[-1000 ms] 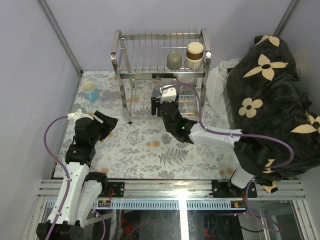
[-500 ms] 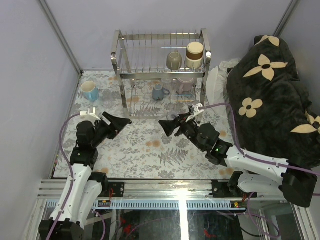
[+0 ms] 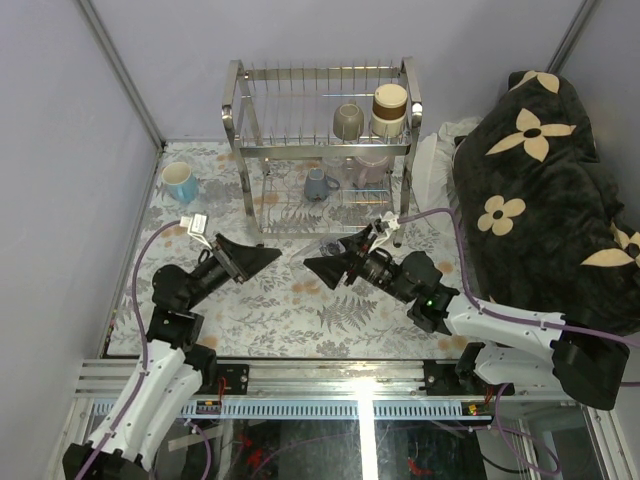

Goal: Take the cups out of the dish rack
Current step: Place the cup at the center of the board.

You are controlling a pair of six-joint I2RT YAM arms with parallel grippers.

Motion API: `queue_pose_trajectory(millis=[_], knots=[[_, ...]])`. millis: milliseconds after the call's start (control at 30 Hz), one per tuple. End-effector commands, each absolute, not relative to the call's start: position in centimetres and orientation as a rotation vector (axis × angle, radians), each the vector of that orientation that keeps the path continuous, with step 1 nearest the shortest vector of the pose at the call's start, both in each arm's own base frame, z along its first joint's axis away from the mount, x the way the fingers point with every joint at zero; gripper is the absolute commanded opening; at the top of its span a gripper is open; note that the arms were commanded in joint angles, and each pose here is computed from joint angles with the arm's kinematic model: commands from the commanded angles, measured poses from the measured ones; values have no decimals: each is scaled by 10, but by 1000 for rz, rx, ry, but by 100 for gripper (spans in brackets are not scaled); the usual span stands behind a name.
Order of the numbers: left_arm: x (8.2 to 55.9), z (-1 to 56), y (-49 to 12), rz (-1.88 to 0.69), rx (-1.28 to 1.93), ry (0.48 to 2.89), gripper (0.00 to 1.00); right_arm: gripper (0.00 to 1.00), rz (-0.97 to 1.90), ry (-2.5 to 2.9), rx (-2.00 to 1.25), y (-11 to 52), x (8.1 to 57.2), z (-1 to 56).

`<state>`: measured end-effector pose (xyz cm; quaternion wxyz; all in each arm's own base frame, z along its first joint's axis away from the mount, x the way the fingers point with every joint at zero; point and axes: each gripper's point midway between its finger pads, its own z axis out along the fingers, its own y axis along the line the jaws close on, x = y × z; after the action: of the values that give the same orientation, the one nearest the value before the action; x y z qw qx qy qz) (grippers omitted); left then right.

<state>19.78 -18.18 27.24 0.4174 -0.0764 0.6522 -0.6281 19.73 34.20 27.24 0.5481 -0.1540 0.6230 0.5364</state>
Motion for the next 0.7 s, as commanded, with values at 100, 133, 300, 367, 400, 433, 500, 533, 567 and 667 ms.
queue_pose_trajectory(millis=[100, 133, 300, 367, 400, 433, 500, 533, 567, 667], knots=[[172, 286, -214, -1678, -15, 1586, 70, 0, 1429, 1274, -367, 354, 186, 336], [170, 285, -216, -1683, -12, 1588, 70, 0, 1432, 1269, -370, 355, 186, 338], [167, 280, -224, -1706, -10, 1590, 67, 0, 1442, 1249, -370, 357, 186, 348], [164, 281, -225, -1729, -9, 1573, 66, 0, 1446, 1240, -375, 357, 186, 351], [163, 282, -226, -1743, -5, 1564, 66, 0, 1450, 1238, -377, 358, 185, 351], [161, 284, -226, -1757, -3, 1548, 62, 0, 1454, 1236, -378, 358, 185, 351], [159, 289, -228, -1784, 6, 1520, 56, 0, 1466, 1227, -379, 359, 184, 352], [158, 290, -229, -1796, 6, 1513, 54, 0, 1474, 1223, -379, 359, 183, 353], [157, 292, -229, -1806, 11, 1500, 50, 0, 1480, 1222, -378, 359, 182, 352], [153, 300, -228, -1846, 17, 1452, 41, 0, 1495, 1220, -373, 360, 181, 352]])
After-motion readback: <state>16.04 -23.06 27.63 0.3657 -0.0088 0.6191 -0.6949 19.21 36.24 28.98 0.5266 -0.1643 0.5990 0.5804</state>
